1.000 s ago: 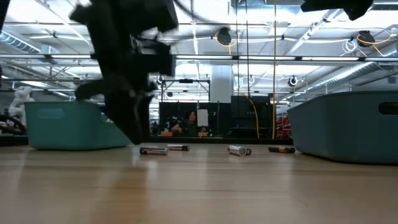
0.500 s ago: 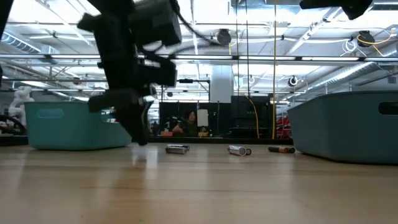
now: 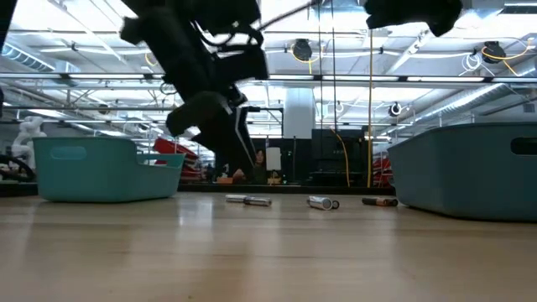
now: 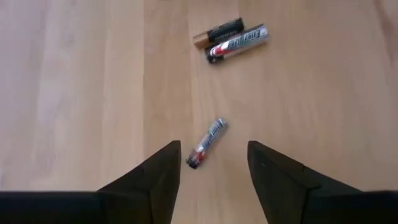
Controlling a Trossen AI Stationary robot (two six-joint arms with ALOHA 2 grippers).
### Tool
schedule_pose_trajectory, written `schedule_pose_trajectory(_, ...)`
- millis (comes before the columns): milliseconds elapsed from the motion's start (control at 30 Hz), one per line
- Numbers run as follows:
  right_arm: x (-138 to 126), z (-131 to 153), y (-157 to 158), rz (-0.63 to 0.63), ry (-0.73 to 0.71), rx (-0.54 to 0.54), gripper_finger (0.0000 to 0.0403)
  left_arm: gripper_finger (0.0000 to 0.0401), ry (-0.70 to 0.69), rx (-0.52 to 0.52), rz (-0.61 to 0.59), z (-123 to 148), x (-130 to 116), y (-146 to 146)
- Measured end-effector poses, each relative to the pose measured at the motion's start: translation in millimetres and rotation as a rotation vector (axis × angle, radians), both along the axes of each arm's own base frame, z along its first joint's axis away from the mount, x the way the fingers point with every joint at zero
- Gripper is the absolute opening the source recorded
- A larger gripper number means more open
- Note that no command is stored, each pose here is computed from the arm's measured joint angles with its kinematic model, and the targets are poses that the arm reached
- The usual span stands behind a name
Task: Sort batteries
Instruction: Put the silver battery into the green bin
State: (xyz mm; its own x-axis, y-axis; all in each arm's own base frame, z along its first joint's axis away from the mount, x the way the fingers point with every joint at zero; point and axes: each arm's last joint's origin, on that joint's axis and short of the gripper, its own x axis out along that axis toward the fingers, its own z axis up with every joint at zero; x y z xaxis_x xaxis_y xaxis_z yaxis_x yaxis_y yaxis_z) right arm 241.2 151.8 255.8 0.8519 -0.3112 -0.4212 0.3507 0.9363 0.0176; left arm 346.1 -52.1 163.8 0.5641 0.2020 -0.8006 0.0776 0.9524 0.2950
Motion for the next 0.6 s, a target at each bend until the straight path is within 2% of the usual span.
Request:
schedule_pose_trajectory(167,10,2,8,0.047,0.031,-0.029,0.0125,0.0196,-0.001,-0.027,-0.041,1,5,24)
schedule_pose_trajectory(367,11,2,7,0.045,0.047,-0.049,0.0125,0.0196,-0.05,-0.068,-0.086,3,12,38)
schedule_pose_trajectory(600,8,6,5,0.039,0.045,-0.058,0.0125,0.0196,-0.048,-0.067,-0.092,-24,31,50)
